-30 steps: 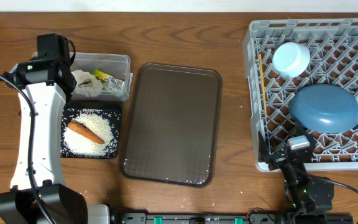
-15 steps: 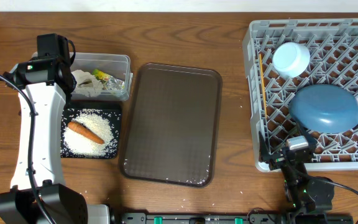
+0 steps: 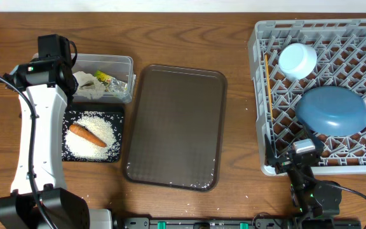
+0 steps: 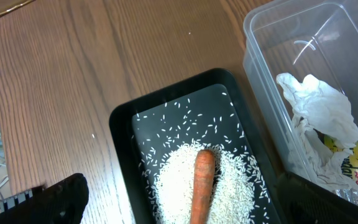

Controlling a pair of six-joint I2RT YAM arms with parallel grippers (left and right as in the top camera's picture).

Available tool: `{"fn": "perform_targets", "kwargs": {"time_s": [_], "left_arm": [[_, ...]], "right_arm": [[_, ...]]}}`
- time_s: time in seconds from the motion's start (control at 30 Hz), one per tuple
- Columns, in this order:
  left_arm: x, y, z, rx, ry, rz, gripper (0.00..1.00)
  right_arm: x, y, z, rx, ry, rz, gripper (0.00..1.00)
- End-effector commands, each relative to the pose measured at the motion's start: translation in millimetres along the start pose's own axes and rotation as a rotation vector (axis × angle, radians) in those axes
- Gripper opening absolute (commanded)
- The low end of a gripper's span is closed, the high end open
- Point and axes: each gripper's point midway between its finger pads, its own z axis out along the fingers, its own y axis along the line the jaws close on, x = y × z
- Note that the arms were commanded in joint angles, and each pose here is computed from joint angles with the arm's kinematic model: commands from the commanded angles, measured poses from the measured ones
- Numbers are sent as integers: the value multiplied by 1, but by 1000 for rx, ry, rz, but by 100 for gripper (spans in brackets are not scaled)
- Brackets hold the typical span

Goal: Sort waste into correct bins and load items into the dishwasher rack

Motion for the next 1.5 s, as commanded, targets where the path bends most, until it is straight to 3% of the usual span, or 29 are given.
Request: {"fn": "perform_targets", "kwargs": {"time_s": [0.0,0.2,0.53,1.1,1.47], "left_arm": [[-1,1,1,-11,-7,-6,98],[-10,10,-19,42,-44,-48,98],[-33,53,-91,235,-181,-194,98],[-26,107,-181,566,-322,-284,98],[18,128,-168,547,-233,-107,98]], "right_arm": [[1,-4,0,17,2,-10,99],[1,-4,0,17,2,-10,99],[1,-4,0,17,2,-10,99],[1,-4,0,17,2,-10,99],[1,-4,0,17,2,-10,99]]}}
